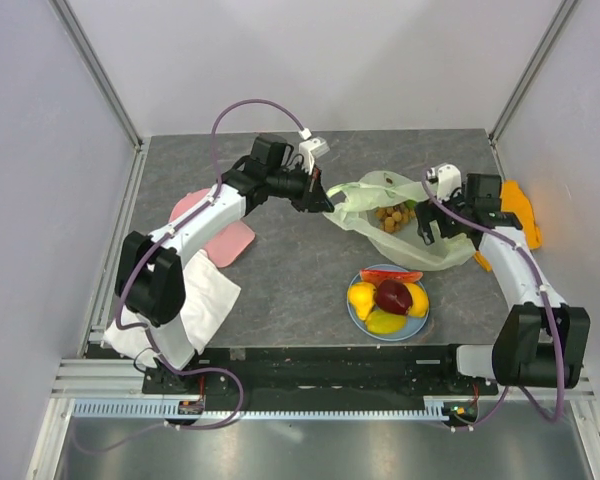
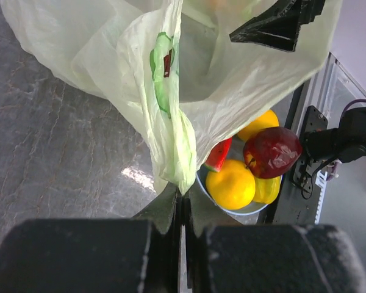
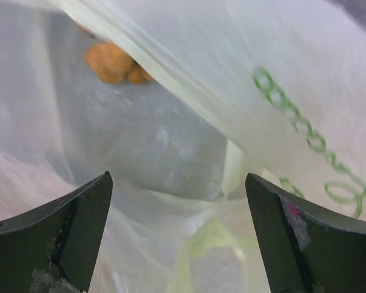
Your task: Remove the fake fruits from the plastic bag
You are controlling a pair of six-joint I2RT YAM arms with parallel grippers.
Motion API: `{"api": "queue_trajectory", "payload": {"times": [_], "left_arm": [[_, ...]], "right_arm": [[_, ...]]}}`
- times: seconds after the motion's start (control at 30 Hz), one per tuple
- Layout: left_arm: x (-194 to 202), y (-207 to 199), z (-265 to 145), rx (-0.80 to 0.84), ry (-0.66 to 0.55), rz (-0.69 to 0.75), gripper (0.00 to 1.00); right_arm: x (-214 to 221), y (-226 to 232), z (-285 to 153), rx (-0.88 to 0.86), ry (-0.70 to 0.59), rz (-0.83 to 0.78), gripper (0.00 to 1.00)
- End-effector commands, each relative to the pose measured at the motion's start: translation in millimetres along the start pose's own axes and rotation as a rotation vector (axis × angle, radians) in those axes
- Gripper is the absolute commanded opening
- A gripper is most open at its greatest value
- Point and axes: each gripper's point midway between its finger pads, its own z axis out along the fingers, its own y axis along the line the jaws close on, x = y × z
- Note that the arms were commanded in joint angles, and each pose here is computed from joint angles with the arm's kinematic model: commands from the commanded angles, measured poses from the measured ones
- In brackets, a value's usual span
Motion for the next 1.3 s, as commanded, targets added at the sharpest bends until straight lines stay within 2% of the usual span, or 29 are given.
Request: {"api": "queue_trajectory", "payload": {"times": [0.0,0.43,0.67,0.9,1.1,1.27], "left_arm": [[-13,-9,13,0.035,-0.013,0.051,0.02],[-6,-16,20,0.064,0.007,0.067,0.02],[-3,-19,23,0.1,0.02,0.065,0.02],[8,-30,27,0.155,0.047,0.048,0.01],[24,-52,33,0.225,0.089,0.034,0.02],[23,-60,35,0.229,0.089,0.051,0.02]], "right_arm": [[5,7,34,-0.079,0.039,0.034,0.98],[-53,-34,93,-0.034,-0.047,0.052,0.98],[-68,-44,112,-0.012,-0.074,0.148,0.98],[-73,-50,142,0.005,-0.082,0.312,0.98],[-112,-51,161,-0.058,-0.158,0.402,0.98],[-104,-55,166,-0.045,-0.107,0.42,0.98]]}}
